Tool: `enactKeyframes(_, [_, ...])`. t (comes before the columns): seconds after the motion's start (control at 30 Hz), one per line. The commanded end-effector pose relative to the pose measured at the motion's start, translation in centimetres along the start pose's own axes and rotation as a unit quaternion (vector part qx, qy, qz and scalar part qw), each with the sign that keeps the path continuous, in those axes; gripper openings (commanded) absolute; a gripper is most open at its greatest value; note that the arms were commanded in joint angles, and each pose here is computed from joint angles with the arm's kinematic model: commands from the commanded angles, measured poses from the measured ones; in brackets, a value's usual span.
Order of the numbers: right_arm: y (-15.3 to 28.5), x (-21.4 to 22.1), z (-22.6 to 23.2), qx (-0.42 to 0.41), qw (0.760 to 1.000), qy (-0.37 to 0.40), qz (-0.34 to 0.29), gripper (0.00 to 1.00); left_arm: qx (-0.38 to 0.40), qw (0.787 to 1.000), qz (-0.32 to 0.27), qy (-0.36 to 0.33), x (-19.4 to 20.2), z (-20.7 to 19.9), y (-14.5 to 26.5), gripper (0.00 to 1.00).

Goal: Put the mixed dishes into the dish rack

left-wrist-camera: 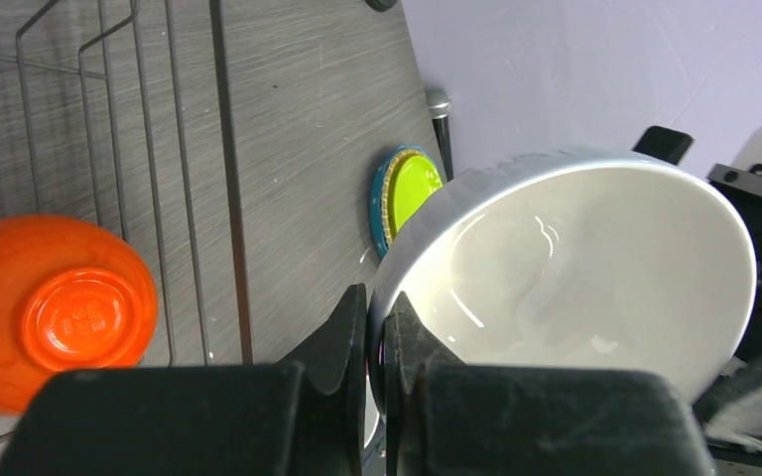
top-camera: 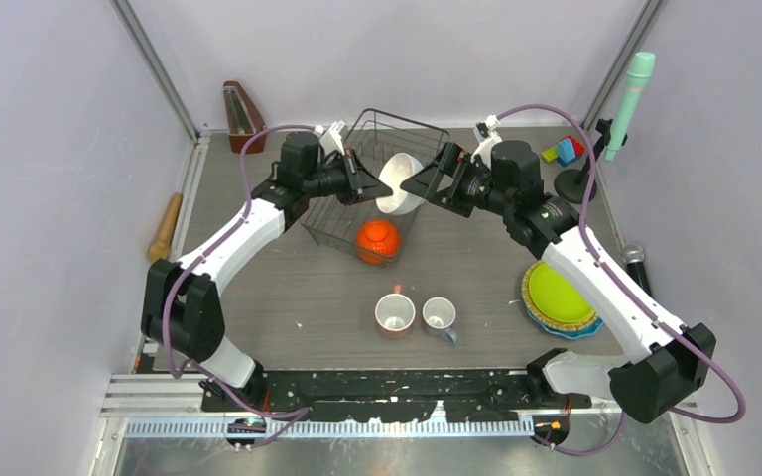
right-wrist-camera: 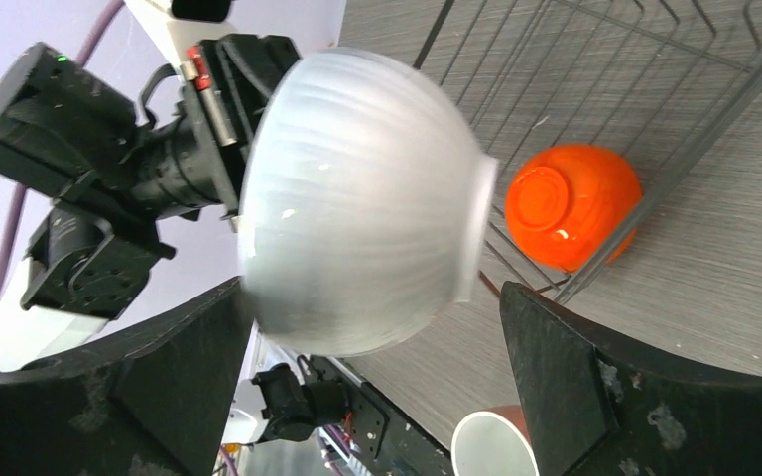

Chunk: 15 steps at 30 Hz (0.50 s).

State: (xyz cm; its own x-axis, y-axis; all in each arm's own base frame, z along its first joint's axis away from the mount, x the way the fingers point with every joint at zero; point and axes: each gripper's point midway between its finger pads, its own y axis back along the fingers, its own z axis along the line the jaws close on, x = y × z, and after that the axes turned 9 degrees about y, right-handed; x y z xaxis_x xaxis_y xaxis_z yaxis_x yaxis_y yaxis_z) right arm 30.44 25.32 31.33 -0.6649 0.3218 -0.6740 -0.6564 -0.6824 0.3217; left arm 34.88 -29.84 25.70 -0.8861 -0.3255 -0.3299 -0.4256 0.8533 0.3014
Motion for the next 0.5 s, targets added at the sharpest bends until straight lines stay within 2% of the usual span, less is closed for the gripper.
enactKeyframes(0.0, [0.2, -0.7, -0.1, 0.008, 1.000, 0.020, -0.014, 1.00, 0.070, 0.997, -0.013, -0.045, -0.5, -5.2, 1.9, 0.00])
enactKeyframes(0.27, [-0.3, -0.7, 0.6, -0.018, 1.000, 0.013, -0.019, 0.94, 0.082, 0.996, -0.009, -0.037, -0.4, -5.6, 1.8, 0.00])
enactKeyframes(0.43, [-0.8, -0.5, 1.2, -0.041, 0.999, 0.009, -0.015, 0.85, 0.094, 0.995, -0.002, -0.027, -0.2, -5.7, 1.7, 0.00])
enactKeyframes(0.47, [-0.9, -0.6, 1.3, -0.046, 0.999, 0.010, -0.017, 0.81, 0.096, 0.995, -0.001, -0.026, -0.2, -5.7, 1.6, 0.00])
